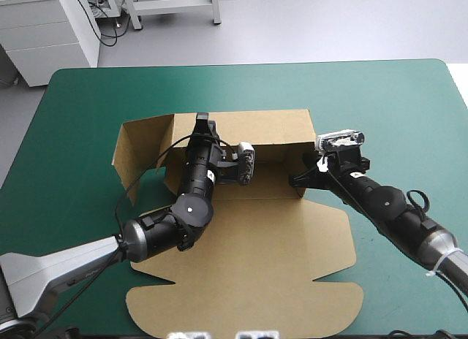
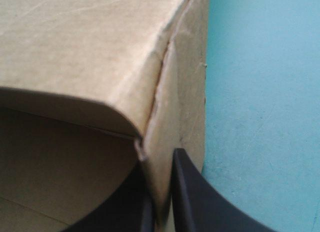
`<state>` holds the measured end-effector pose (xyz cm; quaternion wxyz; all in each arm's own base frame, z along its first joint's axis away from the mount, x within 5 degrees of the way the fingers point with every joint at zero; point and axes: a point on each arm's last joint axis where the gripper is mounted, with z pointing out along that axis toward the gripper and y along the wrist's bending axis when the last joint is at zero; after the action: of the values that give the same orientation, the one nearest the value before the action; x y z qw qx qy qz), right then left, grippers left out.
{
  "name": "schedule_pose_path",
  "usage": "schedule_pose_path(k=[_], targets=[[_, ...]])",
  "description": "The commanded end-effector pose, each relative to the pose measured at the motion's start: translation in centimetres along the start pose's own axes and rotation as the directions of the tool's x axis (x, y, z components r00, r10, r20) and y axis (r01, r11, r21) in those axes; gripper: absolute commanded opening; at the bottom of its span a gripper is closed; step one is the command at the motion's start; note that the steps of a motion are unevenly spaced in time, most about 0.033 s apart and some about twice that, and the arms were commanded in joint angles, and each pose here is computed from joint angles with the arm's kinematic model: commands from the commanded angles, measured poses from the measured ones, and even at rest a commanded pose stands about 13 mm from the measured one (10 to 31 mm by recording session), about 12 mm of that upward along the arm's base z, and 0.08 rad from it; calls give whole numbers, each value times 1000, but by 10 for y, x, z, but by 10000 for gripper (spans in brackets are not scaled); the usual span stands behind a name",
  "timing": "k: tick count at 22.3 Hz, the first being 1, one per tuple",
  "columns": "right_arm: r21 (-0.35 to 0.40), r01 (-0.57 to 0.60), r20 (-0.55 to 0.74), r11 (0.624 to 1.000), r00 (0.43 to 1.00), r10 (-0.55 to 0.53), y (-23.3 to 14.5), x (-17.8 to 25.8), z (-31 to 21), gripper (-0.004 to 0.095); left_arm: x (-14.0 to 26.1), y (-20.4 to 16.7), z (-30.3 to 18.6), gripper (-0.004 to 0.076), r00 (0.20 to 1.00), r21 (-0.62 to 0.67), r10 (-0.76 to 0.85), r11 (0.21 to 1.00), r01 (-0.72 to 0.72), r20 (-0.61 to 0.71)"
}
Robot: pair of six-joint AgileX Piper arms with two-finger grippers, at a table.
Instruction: Fold the box
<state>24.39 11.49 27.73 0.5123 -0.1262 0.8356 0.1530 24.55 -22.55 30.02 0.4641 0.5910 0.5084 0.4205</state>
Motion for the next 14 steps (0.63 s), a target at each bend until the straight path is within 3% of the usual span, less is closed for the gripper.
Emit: schedule_pose_path(k=[1,5,8,10,12,14], targets=[[-18,5,56,1000,998,-4,4,-15,-9,-19,0,30,-9,3,999,-143,41,989,-36,35],[-17,18,56,1000,998,-17,4,-15,-9,-19,0,30,-9,90,999,-143,41,989,-36,35],[-10,17,60,1000,998,-17,3,-15,-9,-18,-1,29,-9,285,998,-142,42,989,-36,39],[-10,22,58,1000,998,-21,3,-15,-9,-17,-1,29,-9,367,999,-139,23,990,-16,48],[13,24,60,1000,998,-25,1,-15,-6,-15,-2,29,-10,377,995,-130,-73,988,82,69],[71,22,66,997,997,-27,-4,-16,4,-15,-4,30,-14,377,995,-149,-79,985,86,54]])
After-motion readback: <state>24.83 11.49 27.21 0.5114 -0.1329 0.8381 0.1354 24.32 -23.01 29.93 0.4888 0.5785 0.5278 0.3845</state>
